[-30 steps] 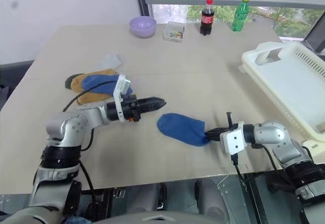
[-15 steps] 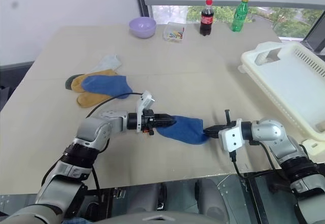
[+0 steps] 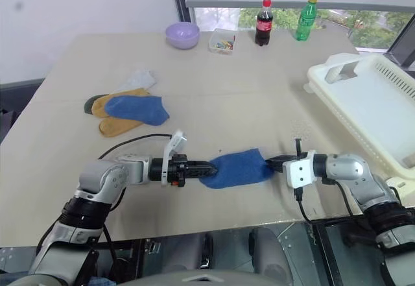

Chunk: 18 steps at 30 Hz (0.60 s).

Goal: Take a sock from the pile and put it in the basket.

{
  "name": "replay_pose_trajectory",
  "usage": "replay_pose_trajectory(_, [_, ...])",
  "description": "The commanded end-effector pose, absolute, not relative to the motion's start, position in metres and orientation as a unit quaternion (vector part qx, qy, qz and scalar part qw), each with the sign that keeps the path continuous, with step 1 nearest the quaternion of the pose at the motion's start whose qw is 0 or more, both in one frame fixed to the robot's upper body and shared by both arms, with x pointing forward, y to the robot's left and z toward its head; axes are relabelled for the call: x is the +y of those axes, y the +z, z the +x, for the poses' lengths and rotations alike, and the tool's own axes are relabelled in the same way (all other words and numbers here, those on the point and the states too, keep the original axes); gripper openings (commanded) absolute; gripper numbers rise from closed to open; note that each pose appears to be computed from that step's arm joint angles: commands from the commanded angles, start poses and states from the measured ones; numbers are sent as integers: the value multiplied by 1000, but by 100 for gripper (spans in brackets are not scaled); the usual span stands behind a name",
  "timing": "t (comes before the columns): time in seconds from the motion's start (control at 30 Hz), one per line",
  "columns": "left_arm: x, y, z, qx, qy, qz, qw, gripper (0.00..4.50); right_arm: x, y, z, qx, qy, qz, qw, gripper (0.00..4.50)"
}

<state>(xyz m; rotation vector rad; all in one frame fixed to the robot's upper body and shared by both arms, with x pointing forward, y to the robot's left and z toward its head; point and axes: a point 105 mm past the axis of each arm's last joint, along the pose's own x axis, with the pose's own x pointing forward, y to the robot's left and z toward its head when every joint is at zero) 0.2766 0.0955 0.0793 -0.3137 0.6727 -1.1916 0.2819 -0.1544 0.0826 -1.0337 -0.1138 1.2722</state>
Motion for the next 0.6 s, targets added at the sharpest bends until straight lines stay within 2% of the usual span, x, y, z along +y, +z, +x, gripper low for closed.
replay_pose_trajectory(0.03, [95,87,281,287,-545,-141,775,140,-161,91,281,-37,549,-457,698,211])
replay_pose_trajectory(0.2, [95,88,281,282,-541,-148,778,140,-186,94,274,50,526,-451,719,431])
replay_pose_trajectory(0.33, [101,99,285,244,-535,-151,795,140,-190,113,256,77,522,-338,779,441])
replay_pose_trajectory(0.43, [109,115,297,192,-508,-159,824,140,-181,133,247,56,518,-242,819,441])
replay_pose_trajectory(0.6, [144,132,338,75,-368,-100,921,140,-164,160,240,-4,498,-125,858,441])
